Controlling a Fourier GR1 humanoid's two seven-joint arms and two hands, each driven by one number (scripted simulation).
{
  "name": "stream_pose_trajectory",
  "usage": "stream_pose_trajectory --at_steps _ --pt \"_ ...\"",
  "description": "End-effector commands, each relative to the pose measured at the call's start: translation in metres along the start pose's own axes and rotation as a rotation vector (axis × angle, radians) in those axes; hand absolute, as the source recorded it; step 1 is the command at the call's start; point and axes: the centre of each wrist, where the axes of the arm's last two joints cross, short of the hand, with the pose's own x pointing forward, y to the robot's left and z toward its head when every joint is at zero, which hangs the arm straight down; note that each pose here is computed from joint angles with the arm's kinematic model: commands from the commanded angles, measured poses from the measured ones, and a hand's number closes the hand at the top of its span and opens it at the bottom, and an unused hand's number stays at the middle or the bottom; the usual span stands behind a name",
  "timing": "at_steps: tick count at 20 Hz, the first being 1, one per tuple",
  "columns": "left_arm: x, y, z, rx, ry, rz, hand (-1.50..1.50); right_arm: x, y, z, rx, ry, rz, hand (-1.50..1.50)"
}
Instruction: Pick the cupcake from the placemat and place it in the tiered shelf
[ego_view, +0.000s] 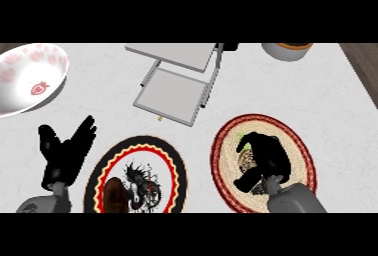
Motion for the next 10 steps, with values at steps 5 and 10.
stream_pose_trajectory --at_steps 5,10 --pt "-0.011 -0.007 0.002 -0.029 0.023 -0.005 0.00 0.079 0.041 0.017 0.028 -0.033 -0.055 1.50" --pt "0.013 -0.019 -0.011 -0.100 -0.014 -0.041 0.00 0.132 0.015 0.018 -0.059 0.014 -0.136 1.50"
